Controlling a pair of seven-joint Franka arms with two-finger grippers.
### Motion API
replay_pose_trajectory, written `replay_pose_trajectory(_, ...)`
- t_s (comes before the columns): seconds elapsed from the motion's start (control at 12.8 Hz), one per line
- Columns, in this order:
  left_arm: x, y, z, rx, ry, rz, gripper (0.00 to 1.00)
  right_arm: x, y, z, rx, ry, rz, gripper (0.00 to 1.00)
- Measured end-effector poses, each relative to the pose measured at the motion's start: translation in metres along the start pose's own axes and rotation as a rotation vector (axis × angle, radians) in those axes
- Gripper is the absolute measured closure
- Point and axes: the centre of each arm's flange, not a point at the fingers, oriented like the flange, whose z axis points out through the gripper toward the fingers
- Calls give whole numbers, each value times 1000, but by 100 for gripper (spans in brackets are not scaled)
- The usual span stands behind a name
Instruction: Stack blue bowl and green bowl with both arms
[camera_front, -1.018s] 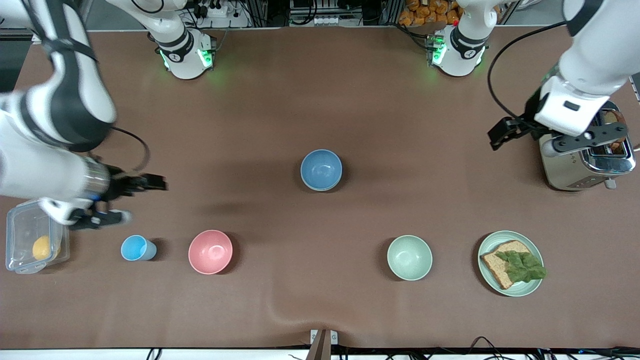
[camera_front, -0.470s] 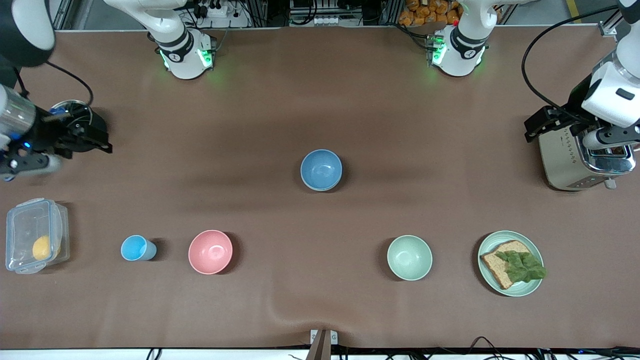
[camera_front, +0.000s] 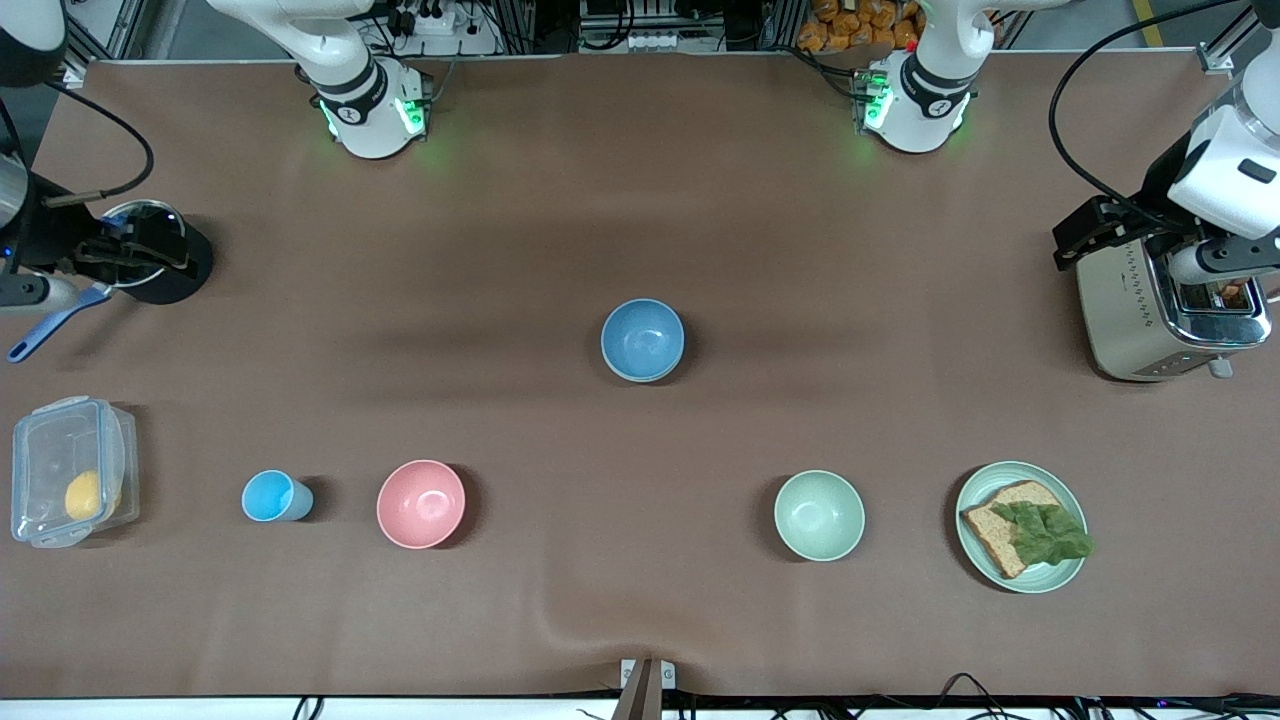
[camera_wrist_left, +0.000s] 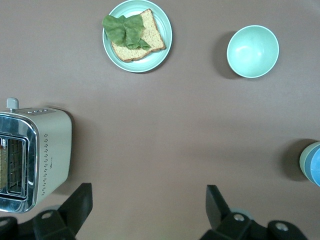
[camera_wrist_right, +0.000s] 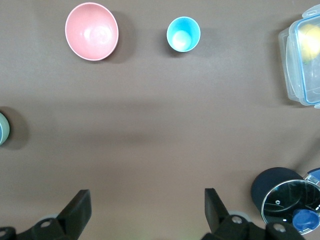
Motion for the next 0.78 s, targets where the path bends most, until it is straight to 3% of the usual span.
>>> replay_pose_trajectory(0.78, -4, 3, 0, 4, -16, 65, 0, -2, 13, -3, -14, 8, 24, 0)
